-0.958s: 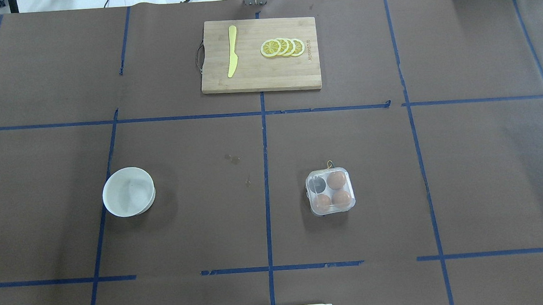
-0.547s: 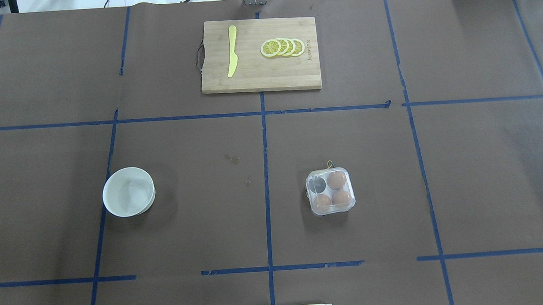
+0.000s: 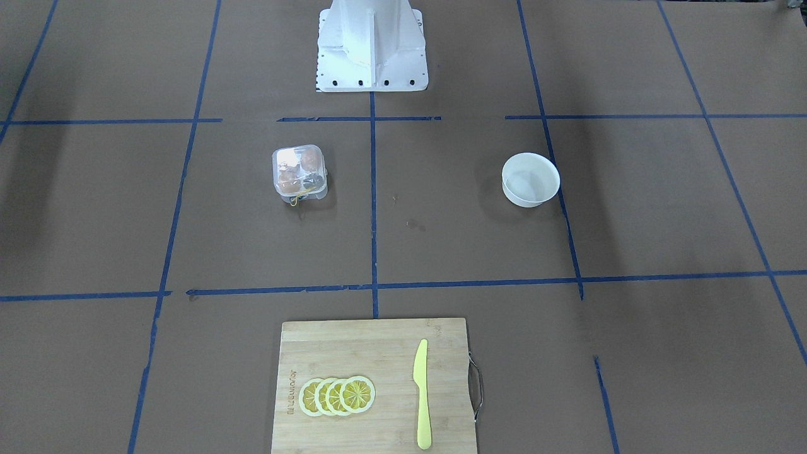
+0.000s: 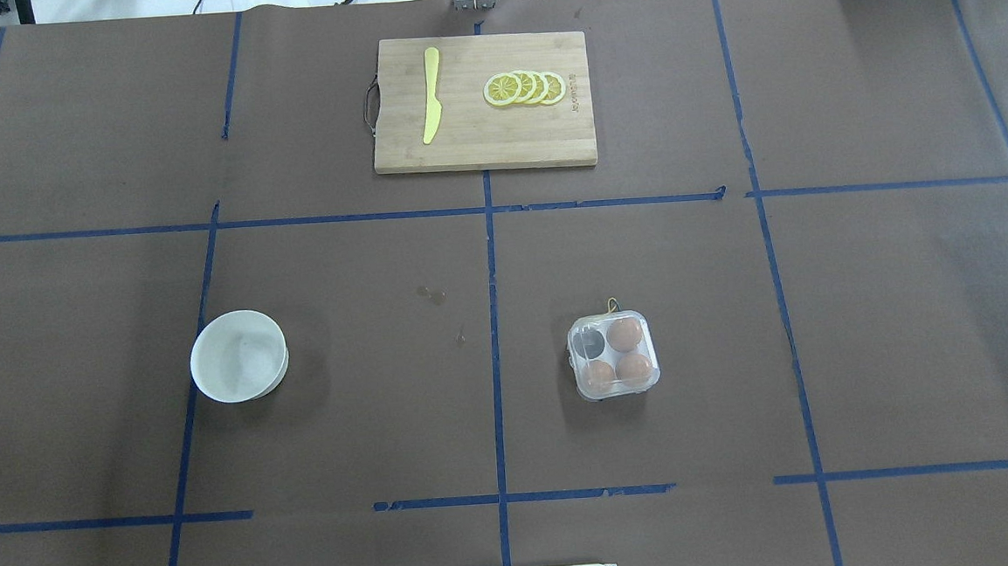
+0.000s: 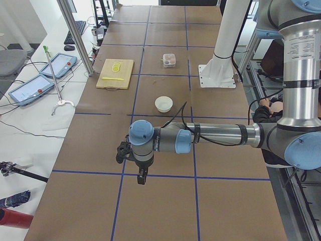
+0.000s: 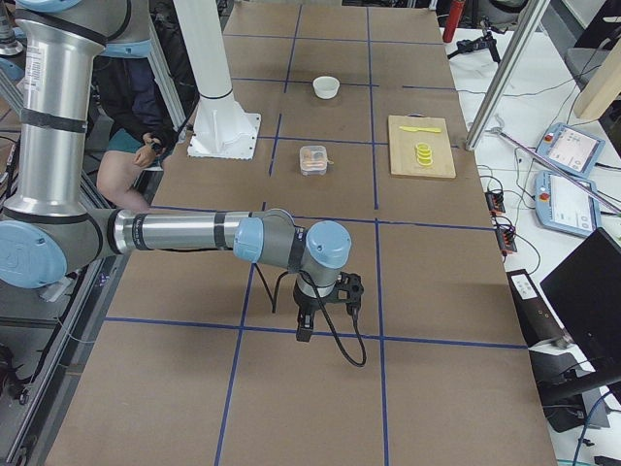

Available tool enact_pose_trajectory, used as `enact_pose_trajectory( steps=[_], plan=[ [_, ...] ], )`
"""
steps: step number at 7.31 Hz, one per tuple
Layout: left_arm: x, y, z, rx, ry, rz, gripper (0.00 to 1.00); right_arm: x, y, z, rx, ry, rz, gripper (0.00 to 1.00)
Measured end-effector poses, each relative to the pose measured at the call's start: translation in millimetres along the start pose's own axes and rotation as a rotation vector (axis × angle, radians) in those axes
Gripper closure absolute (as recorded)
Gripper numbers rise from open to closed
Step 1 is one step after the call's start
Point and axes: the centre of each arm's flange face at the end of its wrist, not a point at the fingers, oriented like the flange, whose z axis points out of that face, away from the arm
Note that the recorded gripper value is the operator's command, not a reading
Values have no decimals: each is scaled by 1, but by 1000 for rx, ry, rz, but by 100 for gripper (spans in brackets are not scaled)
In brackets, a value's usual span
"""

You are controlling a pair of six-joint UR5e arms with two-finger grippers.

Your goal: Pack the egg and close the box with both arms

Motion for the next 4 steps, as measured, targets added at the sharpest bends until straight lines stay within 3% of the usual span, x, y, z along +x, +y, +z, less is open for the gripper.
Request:
enact_pose_trajectory(
  steps=[4],
  plan=[
    [2, -2, -2, 6, 0, 7, 0, 0, -1, 0, 4, 0, -3, 0]
  ],
)
